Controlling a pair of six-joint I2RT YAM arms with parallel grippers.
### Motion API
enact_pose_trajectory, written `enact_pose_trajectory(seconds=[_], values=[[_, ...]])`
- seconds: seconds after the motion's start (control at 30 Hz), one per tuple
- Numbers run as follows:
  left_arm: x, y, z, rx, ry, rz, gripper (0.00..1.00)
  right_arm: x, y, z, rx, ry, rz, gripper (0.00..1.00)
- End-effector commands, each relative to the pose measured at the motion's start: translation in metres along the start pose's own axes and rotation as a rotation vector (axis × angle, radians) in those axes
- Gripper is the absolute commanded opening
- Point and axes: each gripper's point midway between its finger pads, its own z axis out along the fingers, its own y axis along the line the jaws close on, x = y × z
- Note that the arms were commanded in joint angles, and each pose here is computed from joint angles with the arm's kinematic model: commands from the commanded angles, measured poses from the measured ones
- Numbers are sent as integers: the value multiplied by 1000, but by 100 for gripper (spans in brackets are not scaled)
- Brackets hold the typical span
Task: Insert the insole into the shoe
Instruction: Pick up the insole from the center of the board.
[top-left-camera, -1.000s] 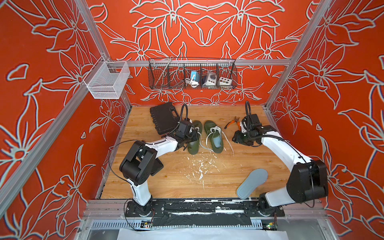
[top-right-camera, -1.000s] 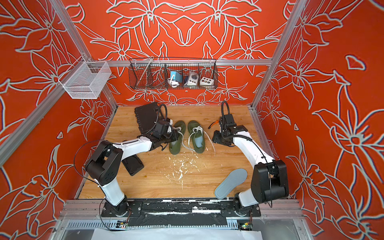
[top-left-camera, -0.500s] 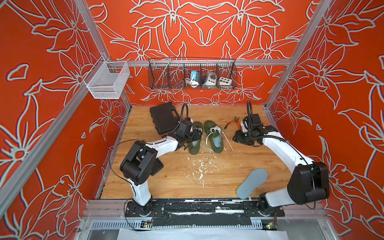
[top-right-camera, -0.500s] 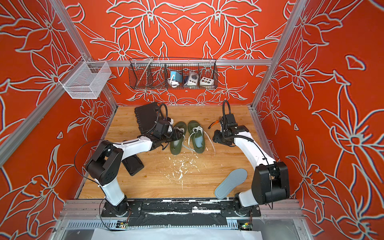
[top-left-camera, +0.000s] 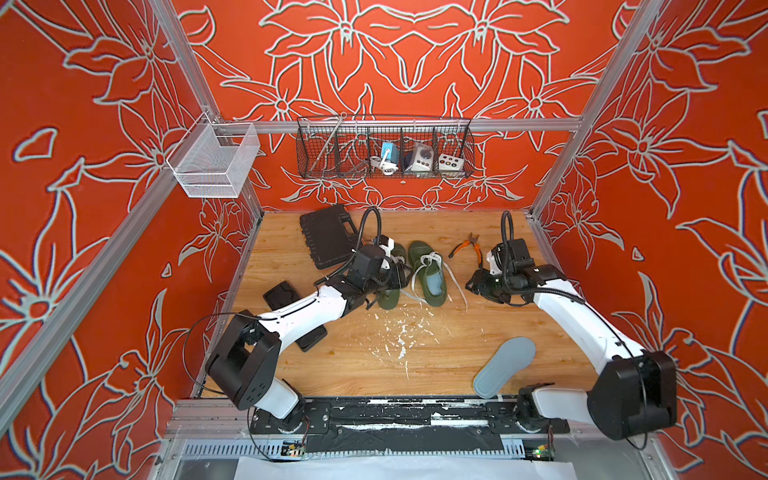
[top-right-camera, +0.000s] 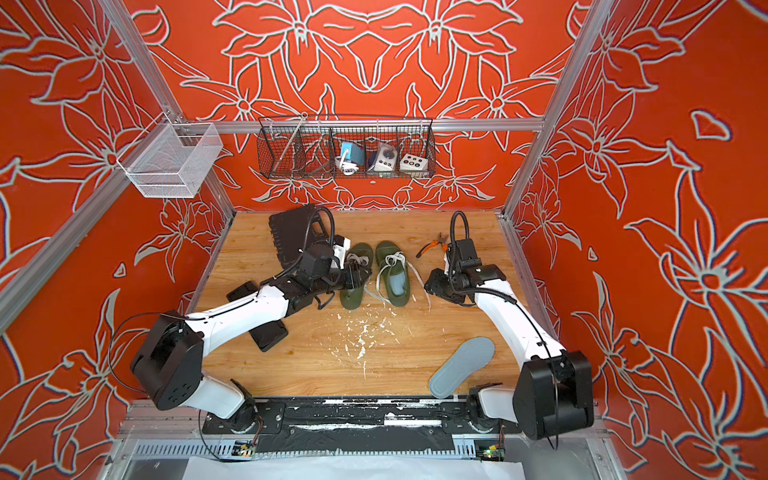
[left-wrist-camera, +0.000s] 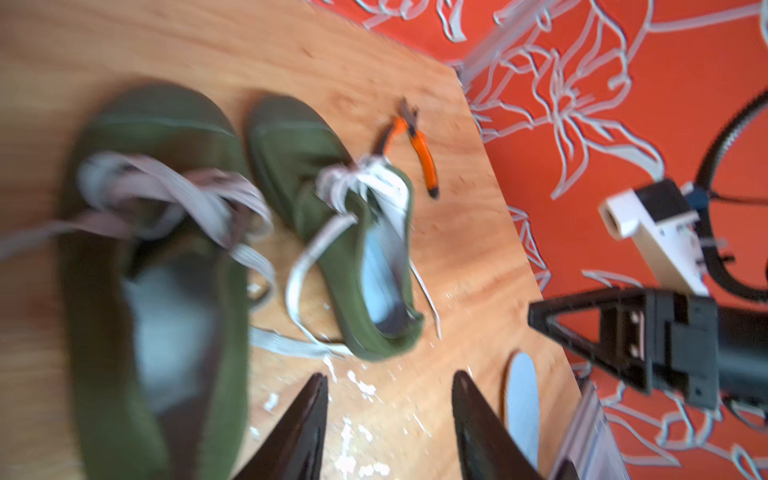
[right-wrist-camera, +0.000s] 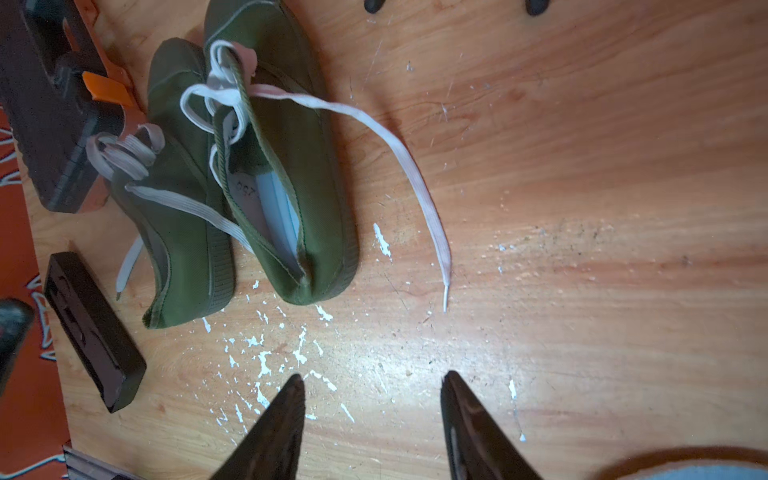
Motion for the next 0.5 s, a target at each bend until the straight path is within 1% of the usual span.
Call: enact_pose_trajectory(seconds=[0.0, 0.07, 0.23, 0.33, 0.4, 0.43, 0.47], values=[[29, -25, 8, 95, 76, 9, 49, 34, -38, -3, 155, 53, 167, 55], [43, -44, 12, 150, 107, 25, 49, 56, -65, -7, 266, 80, 261, 56], [71, -83, 22, 268, 191, 27, 48, 100, -107, -21, 468, 132, 452, 56], [79, -90, 25, 284, 225, 43, 48, 126, -124, -25, 557, 190, 527, 55], [81, -88, 25, 273, 236, 62, 48, 138, -129, -25, 590, 223, 556, 55], [81, -87, 24, 267, 238, 73, 48, 143, -132, -24, 609, 238, 568, 57], [82, -86, 23, 261, 241, 82, 48, 147, -135, -23, 621, 246, 578, 63]])
